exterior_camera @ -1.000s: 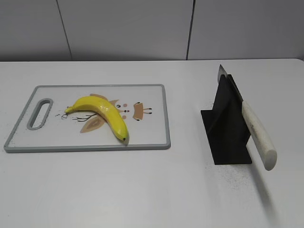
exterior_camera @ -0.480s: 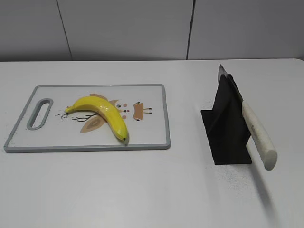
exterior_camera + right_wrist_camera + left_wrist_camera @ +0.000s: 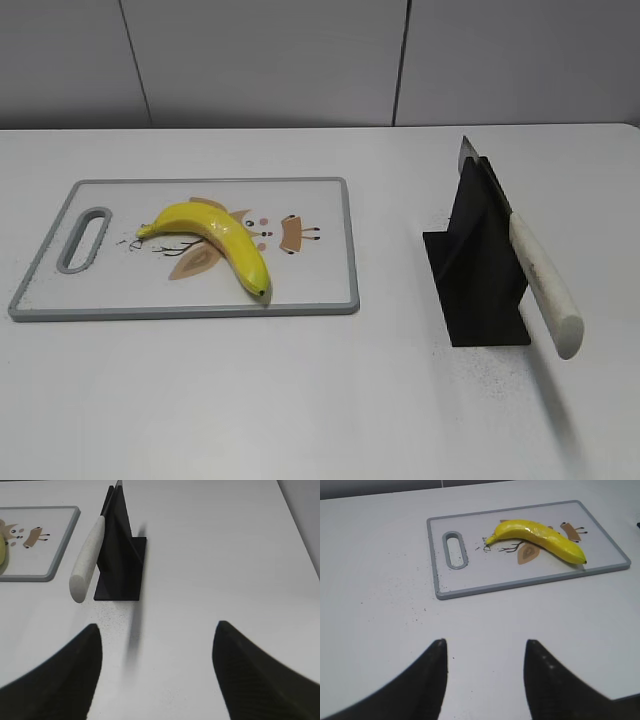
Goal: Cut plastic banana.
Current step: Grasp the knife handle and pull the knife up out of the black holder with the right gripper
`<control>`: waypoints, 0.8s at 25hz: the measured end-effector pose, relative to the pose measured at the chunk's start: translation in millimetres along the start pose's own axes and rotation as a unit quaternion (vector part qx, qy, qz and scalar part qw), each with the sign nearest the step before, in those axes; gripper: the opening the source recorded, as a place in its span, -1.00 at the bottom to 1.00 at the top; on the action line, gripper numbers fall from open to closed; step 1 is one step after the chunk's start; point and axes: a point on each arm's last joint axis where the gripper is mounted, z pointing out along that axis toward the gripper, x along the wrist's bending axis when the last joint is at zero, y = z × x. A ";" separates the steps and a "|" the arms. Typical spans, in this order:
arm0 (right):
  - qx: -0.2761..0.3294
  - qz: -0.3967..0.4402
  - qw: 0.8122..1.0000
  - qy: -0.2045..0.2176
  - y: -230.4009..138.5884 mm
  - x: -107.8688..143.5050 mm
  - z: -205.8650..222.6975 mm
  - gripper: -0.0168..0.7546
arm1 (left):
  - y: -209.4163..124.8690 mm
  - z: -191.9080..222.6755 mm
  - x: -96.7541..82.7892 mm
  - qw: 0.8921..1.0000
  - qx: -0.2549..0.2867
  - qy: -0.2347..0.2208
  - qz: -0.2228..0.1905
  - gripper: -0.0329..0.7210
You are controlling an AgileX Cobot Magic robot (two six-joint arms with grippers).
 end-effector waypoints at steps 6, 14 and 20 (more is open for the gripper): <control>0.000 0.000 1.000 0.001 0.0 0.2 0.0 0.39 | 0.0 0.0 0.0 1.000 0.000 0.000 0.000 0.37; 0.000 0.005 1.000 0.009 0.1 1.7 0.0 0.39 | 0.0 0.0 0.0 1.000 0.000 0.000 0.000 0.35; 0.007 0.009 1.000 0.015 1.7 2.8 2.0 0.32 | 0.0 0.0 0.0 1.000 0.000 0.000 0.000 0.33</control>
